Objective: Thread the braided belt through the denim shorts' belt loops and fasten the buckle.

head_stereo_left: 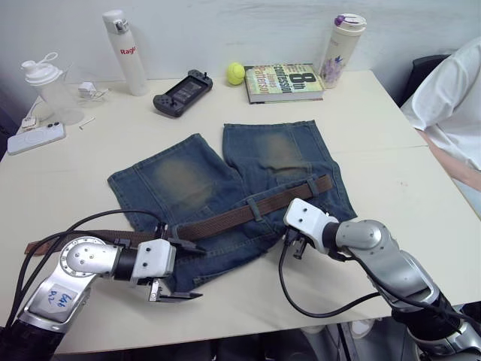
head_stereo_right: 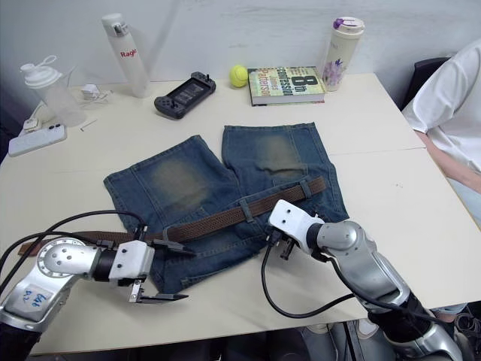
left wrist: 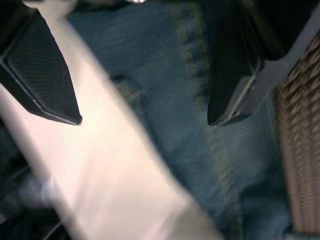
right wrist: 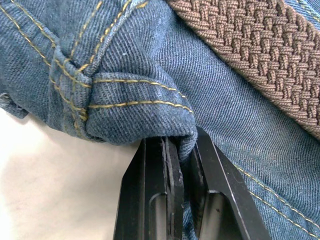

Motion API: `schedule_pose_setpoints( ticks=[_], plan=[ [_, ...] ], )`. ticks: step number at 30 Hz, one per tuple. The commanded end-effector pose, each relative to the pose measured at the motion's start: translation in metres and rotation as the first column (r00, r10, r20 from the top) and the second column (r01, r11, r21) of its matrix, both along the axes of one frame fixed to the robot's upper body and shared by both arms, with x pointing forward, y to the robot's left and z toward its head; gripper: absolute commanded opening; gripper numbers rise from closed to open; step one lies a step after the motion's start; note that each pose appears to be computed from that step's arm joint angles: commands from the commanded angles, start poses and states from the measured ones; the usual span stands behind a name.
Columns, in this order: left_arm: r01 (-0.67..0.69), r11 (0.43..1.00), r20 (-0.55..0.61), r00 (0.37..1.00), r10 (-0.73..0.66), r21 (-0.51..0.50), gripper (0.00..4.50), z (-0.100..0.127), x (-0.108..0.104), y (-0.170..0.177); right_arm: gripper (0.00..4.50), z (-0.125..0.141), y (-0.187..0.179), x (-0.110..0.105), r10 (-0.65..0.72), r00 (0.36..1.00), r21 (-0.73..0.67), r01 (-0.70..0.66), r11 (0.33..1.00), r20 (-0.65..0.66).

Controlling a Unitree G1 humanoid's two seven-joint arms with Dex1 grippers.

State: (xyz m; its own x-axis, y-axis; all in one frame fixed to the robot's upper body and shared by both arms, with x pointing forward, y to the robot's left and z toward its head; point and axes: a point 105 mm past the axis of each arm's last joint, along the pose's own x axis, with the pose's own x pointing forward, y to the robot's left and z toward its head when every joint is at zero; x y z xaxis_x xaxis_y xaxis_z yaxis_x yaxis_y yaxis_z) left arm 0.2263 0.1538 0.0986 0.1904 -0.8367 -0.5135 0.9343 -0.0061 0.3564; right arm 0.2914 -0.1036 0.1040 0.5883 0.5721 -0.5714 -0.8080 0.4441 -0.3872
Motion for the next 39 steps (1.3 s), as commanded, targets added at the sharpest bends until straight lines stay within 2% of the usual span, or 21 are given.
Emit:
schedule_pose_setpoints(
  ticks=[1, 4, 9, 13, 15, 17, 19, 22, 26, 27, 30, 35, 39],
  plan=[
    [0.037, 0.994, 0.059, 0.997, -0.043, 0.106, 4.20, -0.015, -0.001, 0.004, 0.00, -0.007, 0.012, -0.011, 0.052, 0.997, 0.023, -0.051, 0.998, -0.052],
    [0.059, 0.989, 0.062, 0.996, -0.068, 0.135, 3.17, -0.020, -0.003, 0.008, 0.00, -0.005, 0.010, -0.011, 0.048, 0.998, 0.020, -0.047, 0.999, -0.050],
    [-0.010, 0.981, 0.113, 0.994, -0.012, 0.193, 1.37, -0.021, 0.018, 0.026, 0.00, -0.004, 0.005, -0.007, 0.032, 0.999, 0.007, -0.032, 0.999, -0.040],
    [-0.059, 0.974, 0.150, 0.988, 0.026, 0.217, 1.37, -0.021, 0.035, 0.039, 0.00, -0.005, 0.002, -0.001, 0.014, 1.000, -0.007, -0.014, 1.000, -0.020],
    [-0.117, 0.952, 0.223, 0.973, 0.054, 0.284, 1.37, -0.022, 0.061, 0.058, 0.00, -0.004, 0.002, 0.017, -0.012, 0.999, -0.038, 0.013, 0.999, 0.046],
    [-0.149, 0.932, 0.268, 0.962, 0.059, 0.332, 1.37, -0.021, 0.077, 0.069, 0.00, -0.004, 0.003, 0.030, -0.020, 0.995, -0.077, 0.027, 0.997, 0.101],
    [-0.169, 0.927, 0.298, 0.952, 0.066, 0.336, 1.37, -0.019, 0.087, 0.073, 0.00, -0.002, 0.005, 0.038, -0.035, 0.992, -0.067, 0.044, 0.997, 0.119],
    [-0.269, 0.895, 0.389, 0.913, 0.120, 0.355, 1.37, -0.006, 0.123, 0.084, 0.00, 0.001, 0.003, 0.068, -0.058, 0.975, -0.141, 0.090, 0.986, 0.216],
    [-0.297, 0.881, 0.464, 0.880, 0.103, 0.368, 1.37, 0.001, 0.142, 0.081, 0.00, 0.003, 0.005, 0.091, -0.101, 0.962, -0.126, 0.137, 0.982, 0.254],
    [-0.310, 0.876, 0.484, 0.869, 0.104, 0.369, 1.37, 0.002, 0.147, 0.081, 0.00, 0.003, 0.009, 0.093, -0.109, 0.963, -0.103, 0.138, 0.985, 0.246],
    [-0.300, 0.872, 0.510, 0.858, 0.068, 0.387, 1.37, 0.003, 0.153, 0.078, 0.00, -0.010, 0.016, 0.089, -0.057, 0.976, -0.148, 0.090, 0.985, 0.211],
    [-0.215, 0.876, 0.460, 0.888, -0.010, 0.433, 1.37, -0.003, 0.141, 0.082, 0.00, -0.022, 0.017, 0.074, -0.032, 0.992, -0.133, 0.049, 0.990, 0.123],
    [-0.222, 0.863, 0.466, 0.884, -0.019, 0.455, 1.37, -0.001, 0.141, 0.091, 0.00, -0.023, 0.020, 0.064, -0.014, 0.997, -0.105, 0.022, 0.994, 0.079]
  ],
)
